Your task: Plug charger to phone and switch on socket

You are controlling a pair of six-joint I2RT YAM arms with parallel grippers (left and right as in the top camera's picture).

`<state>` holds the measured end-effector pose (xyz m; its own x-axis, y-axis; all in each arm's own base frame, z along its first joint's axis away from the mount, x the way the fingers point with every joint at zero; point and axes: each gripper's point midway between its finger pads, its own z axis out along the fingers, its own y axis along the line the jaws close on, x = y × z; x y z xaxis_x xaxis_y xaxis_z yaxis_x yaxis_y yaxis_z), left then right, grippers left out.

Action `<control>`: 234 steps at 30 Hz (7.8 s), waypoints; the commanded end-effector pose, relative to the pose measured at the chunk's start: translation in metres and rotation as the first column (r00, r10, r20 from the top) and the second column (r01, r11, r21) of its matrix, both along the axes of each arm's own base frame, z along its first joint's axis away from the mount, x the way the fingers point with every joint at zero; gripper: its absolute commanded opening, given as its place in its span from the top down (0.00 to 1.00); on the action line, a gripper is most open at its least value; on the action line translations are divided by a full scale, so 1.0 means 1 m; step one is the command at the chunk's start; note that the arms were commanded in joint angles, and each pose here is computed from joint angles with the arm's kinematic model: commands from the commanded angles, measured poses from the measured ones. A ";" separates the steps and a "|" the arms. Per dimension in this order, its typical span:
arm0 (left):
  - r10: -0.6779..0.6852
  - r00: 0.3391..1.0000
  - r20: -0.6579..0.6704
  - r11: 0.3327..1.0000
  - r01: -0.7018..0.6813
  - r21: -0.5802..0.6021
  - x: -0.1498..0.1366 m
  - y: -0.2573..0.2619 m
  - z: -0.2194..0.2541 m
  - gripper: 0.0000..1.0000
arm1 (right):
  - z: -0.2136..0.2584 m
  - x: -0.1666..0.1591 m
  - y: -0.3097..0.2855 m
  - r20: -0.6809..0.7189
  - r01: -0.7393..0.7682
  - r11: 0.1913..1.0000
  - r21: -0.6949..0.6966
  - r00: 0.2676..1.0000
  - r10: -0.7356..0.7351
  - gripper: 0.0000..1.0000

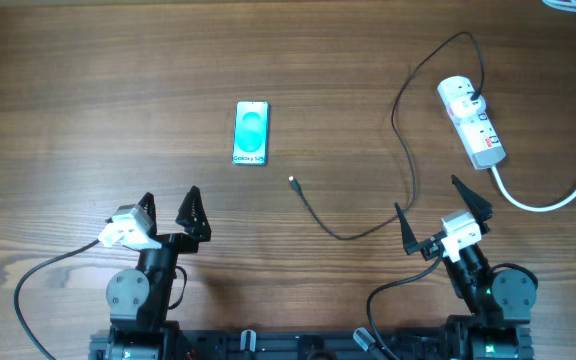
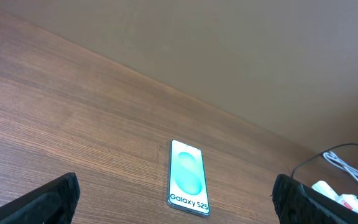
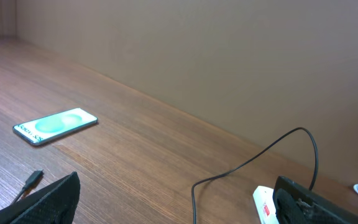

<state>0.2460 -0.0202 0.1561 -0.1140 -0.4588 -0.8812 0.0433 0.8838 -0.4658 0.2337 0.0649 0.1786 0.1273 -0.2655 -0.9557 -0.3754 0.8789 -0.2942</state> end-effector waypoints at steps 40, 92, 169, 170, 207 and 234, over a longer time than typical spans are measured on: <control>-0.190 0.705 -0.684 0.981 0.169 -0.098 0.059 -0.039 0.013 0.00 | -0.001 -0.001 0.002 -0.007 -0.015 1.000 0.005 1.000 0.015 0.00; 0.049 0.394 -0.918 0.914 0.352 0.200 0.171 -0.122 -0.136 0.00 | -0.001 -0.001 0.002 -0.007 -0.015 1.000 0.005 1.000 0.015 0.00; -0.002 0.377 -0.926 0.914 0.377 0.151 0.168 -0.119 -0.169 0.17 | -0.001 -0.001 0.002 -0.007 -0.015 1.000 0.005 1.000 0.015 0.00; 0.004 0.356 -0.934 0.911 0.383 0.150 0.162 -0.119 -0.170 0.22 | -0.001 -0.001 0.002 -0.007 -0.015 1.000 0.005 1.000 0.015 0.00; -0.047 0.141 -0.989 0.880 0.473 0.026 0.101 -0.146 -0.177 0.30 | -0.001 -0.001 0.002 -0.007 -0.015 1.000 0.005 1.000 0.015 0.00; -0.352 0.207 -0.913 0.914 0.288 -0.287 0.125 -0.178 -0.123 0.29 | 0.026 -0.025 0.048 0.032 -0.336 0.938 0.087 0.942 0.335 0.00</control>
<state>0.3737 -0.1896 0.0228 -0.9858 -0.1675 0.0115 -0.1537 0.8733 -0.4623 0.2138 0.1059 0.1955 0.2055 -0.1450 -0.9679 -0.6059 0.7578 -0.2421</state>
